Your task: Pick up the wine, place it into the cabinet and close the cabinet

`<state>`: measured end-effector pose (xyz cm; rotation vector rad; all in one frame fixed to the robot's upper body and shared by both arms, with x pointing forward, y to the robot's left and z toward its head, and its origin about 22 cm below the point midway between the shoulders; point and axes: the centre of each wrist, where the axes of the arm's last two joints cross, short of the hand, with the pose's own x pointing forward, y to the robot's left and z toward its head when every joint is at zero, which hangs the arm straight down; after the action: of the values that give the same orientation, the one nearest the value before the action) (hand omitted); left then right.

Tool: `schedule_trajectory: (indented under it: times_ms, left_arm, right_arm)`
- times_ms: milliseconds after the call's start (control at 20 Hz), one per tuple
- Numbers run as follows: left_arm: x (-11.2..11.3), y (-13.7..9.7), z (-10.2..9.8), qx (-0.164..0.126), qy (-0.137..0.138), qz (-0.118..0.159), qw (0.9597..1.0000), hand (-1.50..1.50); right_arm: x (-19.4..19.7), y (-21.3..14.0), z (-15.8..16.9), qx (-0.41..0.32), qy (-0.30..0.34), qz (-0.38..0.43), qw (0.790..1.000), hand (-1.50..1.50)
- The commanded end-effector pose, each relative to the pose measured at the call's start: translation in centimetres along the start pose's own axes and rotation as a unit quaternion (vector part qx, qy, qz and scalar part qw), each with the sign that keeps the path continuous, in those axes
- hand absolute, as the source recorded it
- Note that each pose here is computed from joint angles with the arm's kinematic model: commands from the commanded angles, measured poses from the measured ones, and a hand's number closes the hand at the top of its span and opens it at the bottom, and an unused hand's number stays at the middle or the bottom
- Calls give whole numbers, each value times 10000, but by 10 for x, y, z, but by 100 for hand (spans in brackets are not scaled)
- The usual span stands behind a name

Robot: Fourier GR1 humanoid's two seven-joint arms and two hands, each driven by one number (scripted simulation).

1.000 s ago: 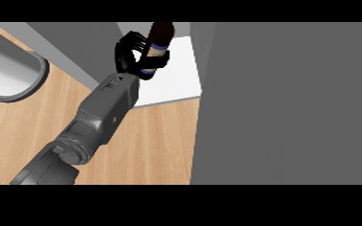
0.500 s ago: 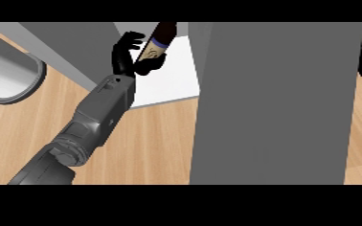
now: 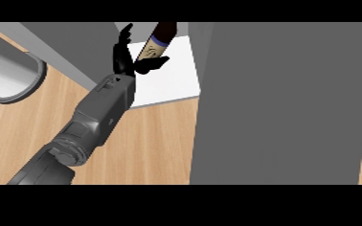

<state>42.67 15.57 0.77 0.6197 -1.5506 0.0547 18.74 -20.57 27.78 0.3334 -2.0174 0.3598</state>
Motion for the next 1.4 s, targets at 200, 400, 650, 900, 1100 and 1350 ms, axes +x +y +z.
schedule_trajectory:
  times_ms: [200,400,650,900,1100,1350]
  left_arm:
    - [-12,34,-19,-51,-316,-307,9990,-150]
    - [-1,30,-22,-739,-568,-115,9956,-150]
    - [14,21,-21,-1584,-1059,978,9768,-150]
    - [28,6,-14,-1974,-1512,2238,9424,-150]
    - [37,-8,-6,-2400,-1393,2776,9198,-150]
    - [55,-33,13,-2815,-1375,2850,9059,-150]
  right_arm:
    - [6,0,5,35,-124,-23,9999,-150]
    - [5,6,4,30,-40,-59,10000,-150]
    - [3,-3,7,-176,-82,-26,9998,-150]
    - [5,0,12,-281,125,-15,9995,-150]
    - [11,-5,11,-505,164,-13,9986,-150]
    - [16,-3,4,-601,231,-8,9979,-150]
